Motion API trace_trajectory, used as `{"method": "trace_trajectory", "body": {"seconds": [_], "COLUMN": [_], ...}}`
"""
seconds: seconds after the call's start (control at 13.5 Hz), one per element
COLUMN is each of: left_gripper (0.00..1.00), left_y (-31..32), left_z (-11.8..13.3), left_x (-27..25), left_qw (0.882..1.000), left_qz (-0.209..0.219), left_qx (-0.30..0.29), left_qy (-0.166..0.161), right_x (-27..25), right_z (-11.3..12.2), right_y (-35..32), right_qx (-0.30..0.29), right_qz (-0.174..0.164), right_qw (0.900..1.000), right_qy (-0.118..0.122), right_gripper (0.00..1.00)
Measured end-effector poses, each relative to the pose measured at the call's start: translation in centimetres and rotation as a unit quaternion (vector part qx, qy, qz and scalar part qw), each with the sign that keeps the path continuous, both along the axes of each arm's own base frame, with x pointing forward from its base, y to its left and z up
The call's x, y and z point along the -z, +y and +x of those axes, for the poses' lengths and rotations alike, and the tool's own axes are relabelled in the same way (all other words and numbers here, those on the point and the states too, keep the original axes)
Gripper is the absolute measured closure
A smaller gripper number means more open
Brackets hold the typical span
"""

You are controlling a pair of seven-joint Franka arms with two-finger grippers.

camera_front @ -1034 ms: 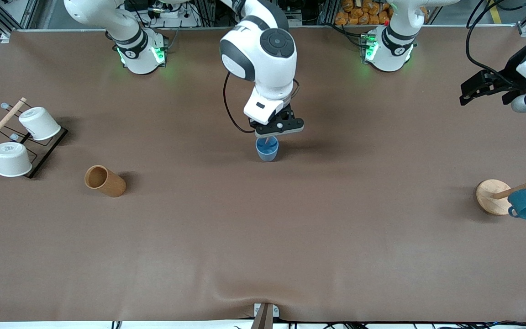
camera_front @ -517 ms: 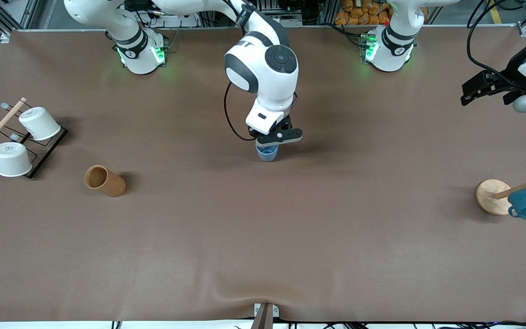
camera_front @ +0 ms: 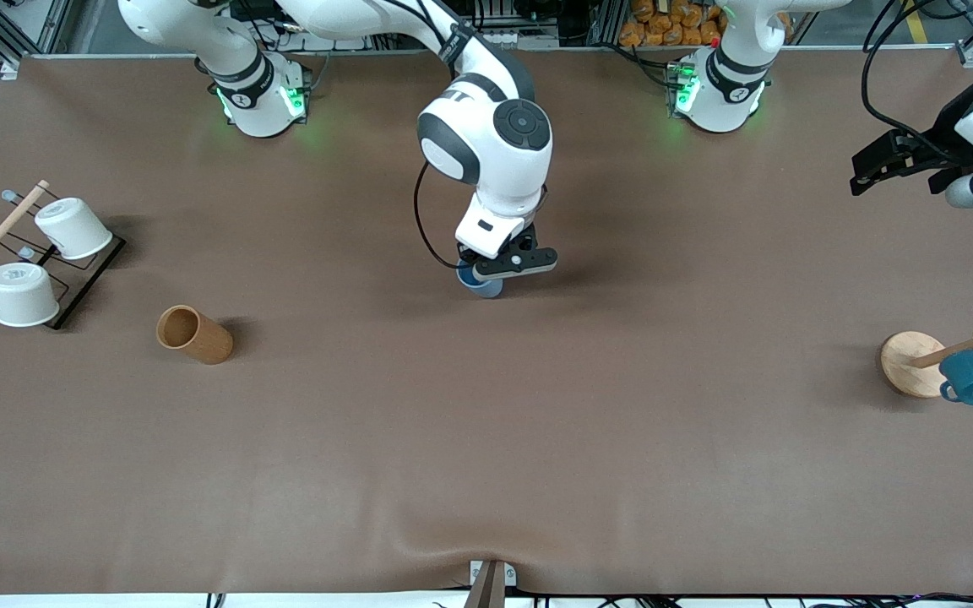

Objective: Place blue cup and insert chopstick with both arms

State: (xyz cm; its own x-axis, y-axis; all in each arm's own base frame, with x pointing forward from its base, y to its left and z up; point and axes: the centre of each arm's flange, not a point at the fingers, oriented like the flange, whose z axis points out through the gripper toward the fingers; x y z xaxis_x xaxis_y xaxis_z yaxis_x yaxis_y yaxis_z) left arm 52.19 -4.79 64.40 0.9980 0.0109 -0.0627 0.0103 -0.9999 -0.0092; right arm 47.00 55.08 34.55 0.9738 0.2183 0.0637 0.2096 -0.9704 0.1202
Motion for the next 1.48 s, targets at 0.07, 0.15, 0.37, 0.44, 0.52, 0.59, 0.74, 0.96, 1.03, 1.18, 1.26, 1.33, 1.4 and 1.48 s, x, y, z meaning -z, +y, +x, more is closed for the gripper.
{"method": "trace_trajectory", "body": {"seconds": [0.07, 0.15, 0.37, 0.44, 0.52, 0.59, 0.74, 0.96, 1.03, 1.18, 1.26, 1.33, 1.4, 1.48], "left_gripper": [0.00, 0.00, 0.00, 0.00, 0.00, 0.00, 0.00, 0.00, 0.00, 0.00, 0.00, 0.00, 0.00, 0.00], "left_y": [0.0, 0.0, 0.0, 0.0, 0.0, 0.0, 0.0, 0.0, 0.0, 0.0, 0.0, 0.0, -0.1, -0.1], "left_z": [0.0, 0.0, 0.0, 0.0, 0.0, 0.0, 0.0, 0.0, 0.0, 0.0, 0.0, 0.0, 0.0, 0.0], "left_x": [0.0, 0.0, 0.0, 0.0, 0.0, 0.0, 0.0, 0.0, 0.0, 0.0, 0.0, 0.0, 0.1, 0.2], "left_qw": [1.000, 1.000, 1.000, 1.000, 1.000, 1.000, 1.000, 1.000, 1.000, 1.000, 1.000, 1.000, 1.000, 1.000], "left_qz": [0.000, 0.000, 0.000, 0.000, 0.000, 0.000, 0.000, 0.000, 0.000, 0.000, 0.000, 0.000, 0.000, 0.000], "left_qx": [0.000, 0.000, 0.000, 0.000, 0.000, 0.000, 0.000, 0.001, 0.001, 0.001, 0.001, 0.001, 0.001, 0.001], "left_qy": [0.000, 0.000, 0.000, 0.000, 0.000, 0.000, 0.000, 0.000, 0.000, 0.000, 0.000, 0.001, 0.001, 0.002], "right_x": [0.0, -0.1, -1.4, -2.2, -3.3, -4.7, -7.8, -12.2, -13.1, -14.3, -14.8, -15.3, -15.7, -16.3], "right_z": [0.0, 0.0, 0.0, 0.0, 0.1, 0.1, 0.0, 2.5, 4.2, 8.2, 10.2, 12.0, 13.5, 14.7], "right_y": [0.0, 0.1, 0.3, 0.4, 0.4, 0.3, -0.6, -5.1, -7.3, -12.9, -16.1, -19.5, -22.9, -26.3], "right_qx": [0.002, 0.004, 0.009, 0.009, 0.010, 0.011, 0.017, 0.042, 0.044, 0.044, 0.040, 0.034, 0.031, 0.030], "right_qz": [0.000, 0.001, 0.011, 0.016, 0.022, 0.029, 0.032, 0.027, 0.025, 0.017, 0.012, 0.007, 0.002, -0.005], "right_qw": [1.000, 1.000, 1.000, 1.000, 1.000, 0.999, 0.999, 0.998, 0.998, 0.999, 0.999, 0.999, 1.000, 1.000], "right_qy": [0.000, -0.001, -0.008, -0.012, -0.017, -0.023, -0.027, -0.027, -0.027, -0.022, -0.018, -0.013, -0.006, 0.005], "right_gripper": [0.66, 0.55, 0.20, 0.11, 0.02, 0.00, 0.00, 0.00, 0.00, 0.00, 0.00, 0.00, 0.00, 0.00]}}
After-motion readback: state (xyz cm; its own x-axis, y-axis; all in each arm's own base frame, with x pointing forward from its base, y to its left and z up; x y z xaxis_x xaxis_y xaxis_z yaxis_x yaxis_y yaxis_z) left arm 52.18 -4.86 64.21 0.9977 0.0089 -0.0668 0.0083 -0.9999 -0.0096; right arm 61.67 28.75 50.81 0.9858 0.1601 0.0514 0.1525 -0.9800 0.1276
